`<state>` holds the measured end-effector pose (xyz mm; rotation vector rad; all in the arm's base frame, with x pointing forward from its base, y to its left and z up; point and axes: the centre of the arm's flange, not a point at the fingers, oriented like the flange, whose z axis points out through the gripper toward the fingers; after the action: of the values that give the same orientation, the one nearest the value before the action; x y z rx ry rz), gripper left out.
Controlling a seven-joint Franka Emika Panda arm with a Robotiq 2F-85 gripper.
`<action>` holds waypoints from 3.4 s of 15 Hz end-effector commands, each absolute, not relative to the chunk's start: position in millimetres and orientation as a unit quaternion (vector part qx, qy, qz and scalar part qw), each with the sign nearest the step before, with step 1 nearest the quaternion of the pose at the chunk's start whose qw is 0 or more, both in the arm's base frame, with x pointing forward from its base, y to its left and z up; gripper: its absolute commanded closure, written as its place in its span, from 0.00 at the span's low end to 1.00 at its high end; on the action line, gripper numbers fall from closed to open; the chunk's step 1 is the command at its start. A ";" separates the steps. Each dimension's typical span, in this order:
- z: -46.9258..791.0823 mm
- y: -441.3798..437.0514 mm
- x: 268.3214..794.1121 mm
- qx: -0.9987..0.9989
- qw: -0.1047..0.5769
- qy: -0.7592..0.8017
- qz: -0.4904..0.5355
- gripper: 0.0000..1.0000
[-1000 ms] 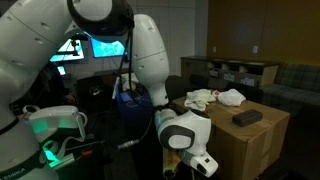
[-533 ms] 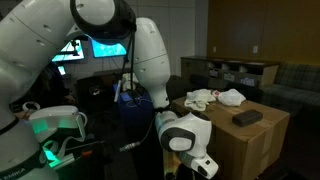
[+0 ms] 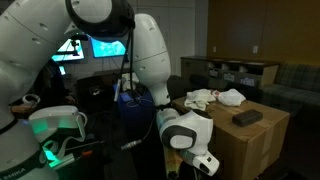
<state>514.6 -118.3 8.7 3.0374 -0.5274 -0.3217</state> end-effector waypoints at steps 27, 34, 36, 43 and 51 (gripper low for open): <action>359.6 16.4 609.3 0.978 0.073 -0.015 0.197 0.97; 339.6 38.5 680.3 0.976 0.069 0.012 0.206 0.97; 320.7 38.9 695.9 0.979 0.067 0.013 0.194 0.97; 257.2 22.5 725.4 0.984 0.093 -0.001 0.149 0.97; 314.1 18.6 715.8 0.985 0.106 0.047 0.129 0.34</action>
<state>714.4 16.5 282.3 2.9065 0.0603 0.3875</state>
